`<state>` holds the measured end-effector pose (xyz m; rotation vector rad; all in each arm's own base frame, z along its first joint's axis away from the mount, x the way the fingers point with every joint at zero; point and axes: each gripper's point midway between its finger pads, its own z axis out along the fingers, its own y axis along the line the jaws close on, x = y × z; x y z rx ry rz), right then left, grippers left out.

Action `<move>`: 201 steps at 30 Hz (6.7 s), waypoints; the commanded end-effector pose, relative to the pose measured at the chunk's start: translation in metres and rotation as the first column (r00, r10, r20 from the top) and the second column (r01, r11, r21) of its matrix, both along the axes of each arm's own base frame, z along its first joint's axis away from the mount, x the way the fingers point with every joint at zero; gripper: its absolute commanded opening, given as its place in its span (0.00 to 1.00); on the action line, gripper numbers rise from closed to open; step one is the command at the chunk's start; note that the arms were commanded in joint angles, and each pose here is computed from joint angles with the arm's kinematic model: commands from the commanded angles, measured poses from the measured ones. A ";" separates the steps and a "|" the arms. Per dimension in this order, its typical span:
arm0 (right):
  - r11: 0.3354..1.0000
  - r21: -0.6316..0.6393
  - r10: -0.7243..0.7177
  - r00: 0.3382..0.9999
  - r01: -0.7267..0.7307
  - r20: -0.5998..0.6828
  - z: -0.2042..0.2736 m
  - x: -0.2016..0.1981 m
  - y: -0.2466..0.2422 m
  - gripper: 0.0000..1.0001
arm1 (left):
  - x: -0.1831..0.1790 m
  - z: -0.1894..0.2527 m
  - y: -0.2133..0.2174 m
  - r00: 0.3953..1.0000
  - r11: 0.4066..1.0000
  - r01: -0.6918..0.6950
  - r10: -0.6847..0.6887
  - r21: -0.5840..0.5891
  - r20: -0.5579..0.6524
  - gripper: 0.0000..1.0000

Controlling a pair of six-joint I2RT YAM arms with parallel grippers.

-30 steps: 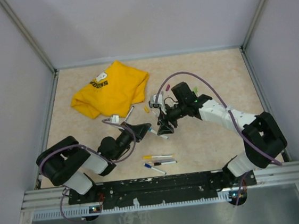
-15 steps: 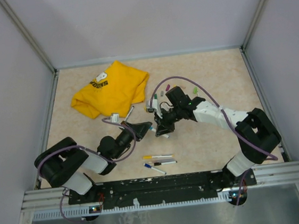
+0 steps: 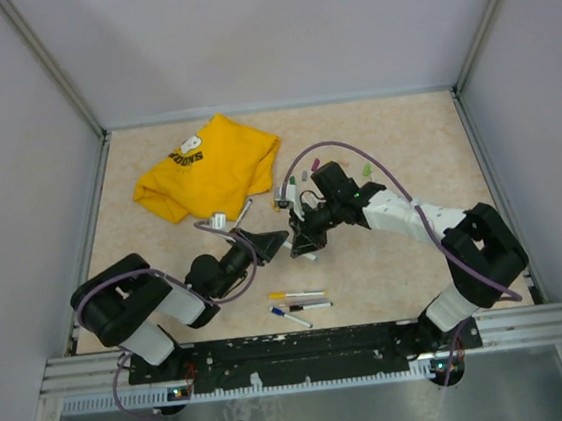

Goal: Open the pen caps
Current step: Open the pen cap from the pen, then place the pen at the center of the board, then place the pen cap at the center of the board, then pick up the pen from the center of the board.

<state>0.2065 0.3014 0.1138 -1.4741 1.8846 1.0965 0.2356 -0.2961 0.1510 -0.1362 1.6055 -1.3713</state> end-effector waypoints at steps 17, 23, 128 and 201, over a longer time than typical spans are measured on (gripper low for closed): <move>0.997 0.053 0.050 0.999 -0.049 -0.021 0.001 -0.003 0.010 0.00 | 0.056 0.075 0.072 0.970 0.970 -0.155 0.185 -0.187 0.159 0.00; 0.999 0.031 0.016 1.000 -0.015 -0.018 -0.006 0.003 0.009 0.00 | 0.075 0.077 0.104 0.953 0.960 -0.236 0.258 -0.148 0.157 0.00; 0.972 0.045 -0.233 0.921 0.231 0.311 0.068 0.069 -0.039 0.40 | 0.134 -0.104 0.033 0.903 0.638 -0.007 0.336 0.770 -0.270 0.01; 0.962 0.167 0.156 0.935 -0.217 0.319 0.068 -0.008 -0.030 0.42 | 0.069 0.009 0.119 0.918 0.669 -0.397 0.281 0.628 0.280 0.99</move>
